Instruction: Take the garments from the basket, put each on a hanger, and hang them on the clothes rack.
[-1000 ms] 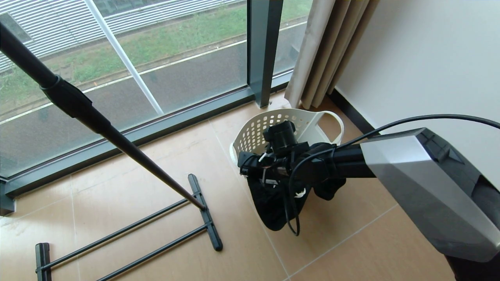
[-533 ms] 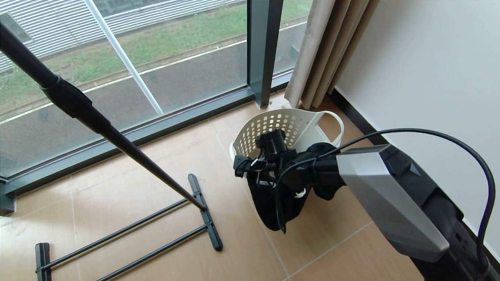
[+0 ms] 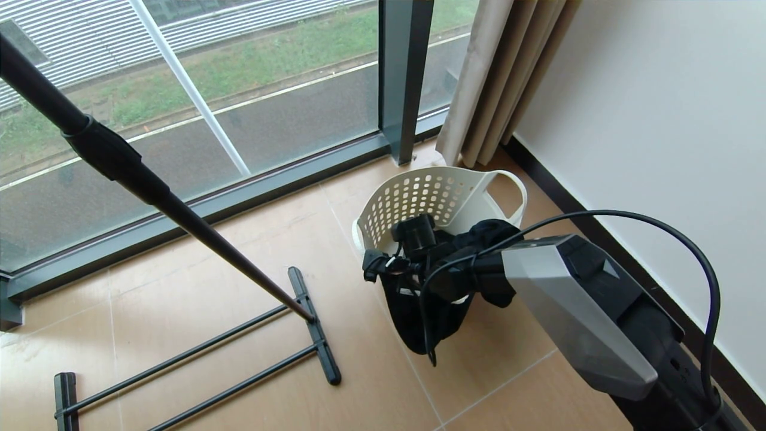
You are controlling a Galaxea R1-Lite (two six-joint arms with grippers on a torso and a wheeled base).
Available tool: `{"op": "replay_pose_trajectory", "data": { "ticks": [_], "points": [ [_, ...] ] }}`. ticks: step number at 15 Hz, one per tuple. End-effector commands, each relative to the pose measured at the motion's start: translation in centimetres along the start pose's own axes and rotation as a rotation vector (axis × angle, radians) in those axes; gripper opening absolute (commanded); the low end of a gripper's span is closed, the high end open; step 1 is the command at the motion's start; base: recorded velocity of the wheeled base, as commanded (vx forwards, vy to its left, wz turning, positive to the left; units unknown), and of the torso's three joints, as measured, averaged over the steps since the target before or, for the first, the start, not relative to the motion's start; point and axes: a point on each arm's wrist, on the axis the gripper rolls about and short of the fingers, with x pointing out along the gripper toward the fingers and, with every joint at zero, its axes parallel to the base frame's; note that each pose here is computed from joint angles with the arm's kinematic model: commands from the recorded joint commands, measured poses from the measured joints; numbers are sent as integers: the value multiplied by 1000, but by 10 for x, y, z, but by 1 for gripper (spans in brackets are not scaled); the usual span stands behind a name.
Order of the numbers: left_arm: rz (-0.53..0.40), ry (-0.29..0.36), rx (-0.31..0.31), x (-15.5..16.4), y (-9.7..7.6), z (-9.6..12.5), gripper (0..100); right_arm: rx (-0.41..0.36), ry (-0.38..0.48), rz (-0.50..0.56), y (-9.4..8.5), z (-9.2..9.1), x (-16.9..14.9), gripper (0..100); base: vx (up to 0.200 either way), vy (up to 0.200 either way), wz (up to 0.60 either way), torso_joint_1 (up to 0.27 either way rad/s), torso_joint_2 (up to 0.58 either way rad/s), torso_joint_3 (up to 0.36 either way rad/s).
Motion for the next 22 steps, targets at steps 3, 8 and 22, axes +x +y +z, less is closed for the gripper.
{"op": "replay_pose_trajectory", "data": {
  "ticks": [3, 8, 22],
  "points": [
    [0, 1, 0, 0, 0, 0, 100, 30, -21, -49, -27, 2, -19, 0, 0, 0, 0, 0, 0, 0],
    [0, 1, 0, 0, 0, 0, 100, 136, -114, -201, -93, 18, -91, 0, 0, 0, 0, 0, 0, 0],
    [-4, 1, 0, 0, 0, 0, 100, 495, -95, -77, -41, -68, -304, 0, 0, 0, 0, 1, 1, 18]
  ]
}}
